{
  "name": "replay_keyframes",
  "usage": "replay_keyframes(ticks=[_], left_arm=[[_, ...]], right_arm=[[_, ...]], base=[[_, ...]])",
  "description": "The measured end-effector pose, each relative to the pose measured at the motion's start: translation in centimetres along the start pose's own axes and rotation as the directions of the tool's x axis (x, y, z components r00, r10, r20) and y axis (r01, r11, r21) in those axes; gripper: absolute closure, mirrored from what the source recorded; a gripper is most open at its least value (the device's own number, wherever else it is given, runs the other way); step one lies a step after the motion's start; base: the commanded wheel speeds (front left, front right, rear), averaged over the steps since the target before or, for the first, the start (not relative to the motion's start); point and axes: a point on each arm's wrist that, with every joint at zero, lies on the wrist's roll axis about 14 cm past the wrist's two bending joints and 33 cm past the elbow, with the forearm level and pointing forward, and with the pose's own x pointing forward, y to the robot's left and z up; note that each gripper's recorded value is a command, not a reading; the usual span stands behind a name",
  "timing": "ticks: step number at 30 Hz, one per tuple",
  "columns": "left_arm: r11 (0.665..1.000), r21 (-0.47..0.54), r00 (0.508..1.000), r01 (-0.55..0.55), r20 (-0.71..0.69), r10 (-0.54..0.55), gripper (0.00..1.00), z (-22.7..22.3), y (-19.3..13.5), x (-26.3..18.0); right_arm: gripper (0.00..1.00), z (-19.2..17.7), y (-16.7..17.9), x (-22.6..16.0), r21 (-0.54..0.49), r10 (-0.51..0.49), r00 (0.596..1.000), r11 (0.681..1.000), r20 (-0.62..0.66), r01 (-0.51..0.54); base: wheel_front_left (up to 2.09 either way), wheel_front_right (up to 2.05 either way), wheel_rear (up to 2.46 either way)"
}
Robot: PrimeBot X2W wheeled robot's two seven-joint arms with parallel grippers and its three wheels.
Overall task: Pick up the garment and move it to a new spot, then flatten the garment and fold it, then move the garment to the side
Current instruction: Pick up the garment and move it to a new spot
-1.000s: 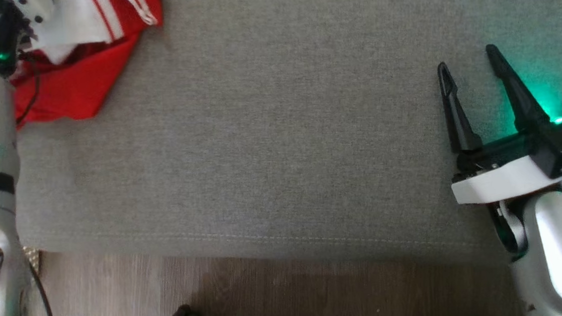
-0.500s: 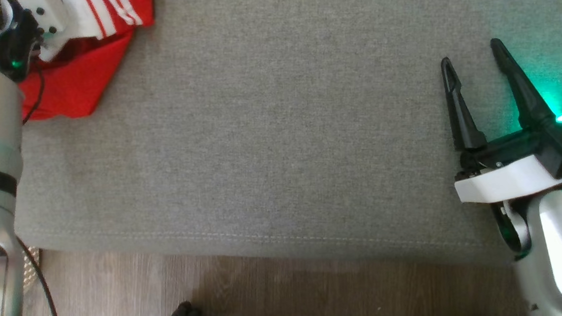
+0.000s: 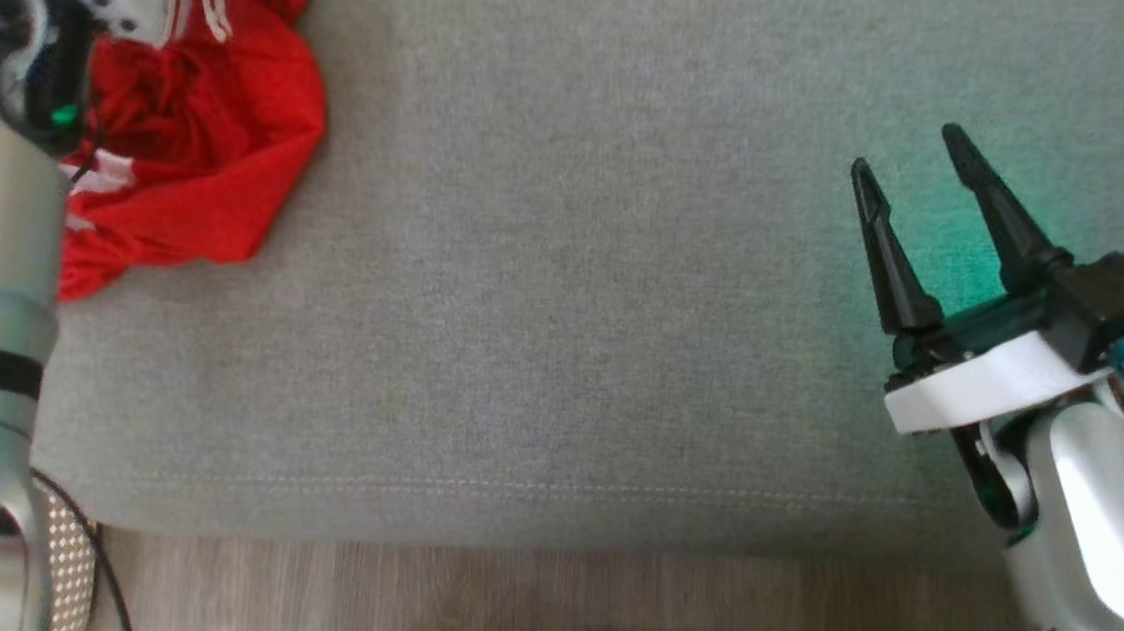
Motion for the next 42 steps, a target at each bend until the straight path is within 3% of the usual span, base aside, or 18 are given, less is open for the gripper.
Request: replay_keyframes(ticks=[5,9,13,18,21,25,31,34,35,36,38,42], left_arm=[[0.986,0.023,0.973,0.166,0.159,-0.168,1.0,6.6,-5.5,-0.8],[0.953,0.021,0.924,0.302,0.24,-0.298,1.0,10.2,-10.2,-1.8],[0.889,0.04,0.848,0.455,0.284,-0.447,1.0,12.8,-16.2,-2.9],[0.778,0.066,0.731,0.624,0.302,-0.612,1.0,14.6,-23.7,-4.3],[0.712,0.099,0.668,0.695,0.277,-0.691,1.0,13.8,-27.8,-5.0],[0.656,0.09,0.622,0.75,0.245,-0.744,1.0,10.2,-32.2,-5.6],[0.623,0.133,0.605,0.771,0.154,-0.781,1.0,2.2,-36.3,-6.6],[0.65,0.11,0.644,0.752,0.089,-0.76,1.0,-1.1,-36.5,-6.2],[0.656,0.091,0.652,0.749,0.074,-0.755,0.94,-1.9,-36.6,-6.3],[0.666,0.081,0.662,0.741,0.073,-0.746,0.94,-2.3,-36.4,-6.3],[0.682,0.064,0.677,0.728,0.082,-0.731,0.0,-2.3,-36.2,-6.2],[0.735,0.006,0.725,0.678,0.163,-0.67,0.0,-0.2,-34.8,-5.8]], right_arm=[[0.0,2.4,0.1,-1.3,0.005,-0.013,0.999,1.0,0.042,0.013],[0.0,4.4,-0.9,-2.7,0.038,-0.054,0.995,0.998,0.081,0.051],[0.0,6.6,-2.3,-4.4,0.05,-0.104,0.986,0.994,0.129,0.099],[0.0,9.4,-4.8,-7.1,0.063,-0.193,0.962,0.981,0.194,0.184],[0.0,10.7,-6.3,-9.0,0.07,-0.247,0.943,0.969,0.223,0.237],[0.0,12.1,-8.2,-11.5,0.087,-0.32,0.913,0.947,0.254,0.308],[0.0,11.6,-9.5,-14.5,0.096,-0.392,0.891,0.92,0.23,0.38],[0.0,10.9,-9.1,-14.4,0.097,-0.383,0.9,0.924,0.206,0.371],[0.0,10.5,-8.8,-14.2,0.096,-0.375,0.906,0.927,0.194,0.363],[0.0,10.0,-8.5,-13.9,0.093,-0.365,0.913,0.931,0.181,0.354],[0.0,9.7,-8.2,-13.7,0.09,-0.355,0.919,0.934,0.172,0.345],[0.0,8.3,-7.4,-12.8,0.077,-0.326,0.936,0.945,0.132,0.318]], base=[[0.0,0.0,0.0],[0.0,0.0,0.0],[0.0,0.0,0.0],[0.0,0.0,0.0],[0.0,0.0,0.0],[0.0,0.0,0.0],[0.0,0.0,0.0],[0.0,0.0,0.0],[0.0,0.0,0.0],[0.0,0.0,0.0],[0.0,0.0,0.0],[0.0,0.0,0.0]])
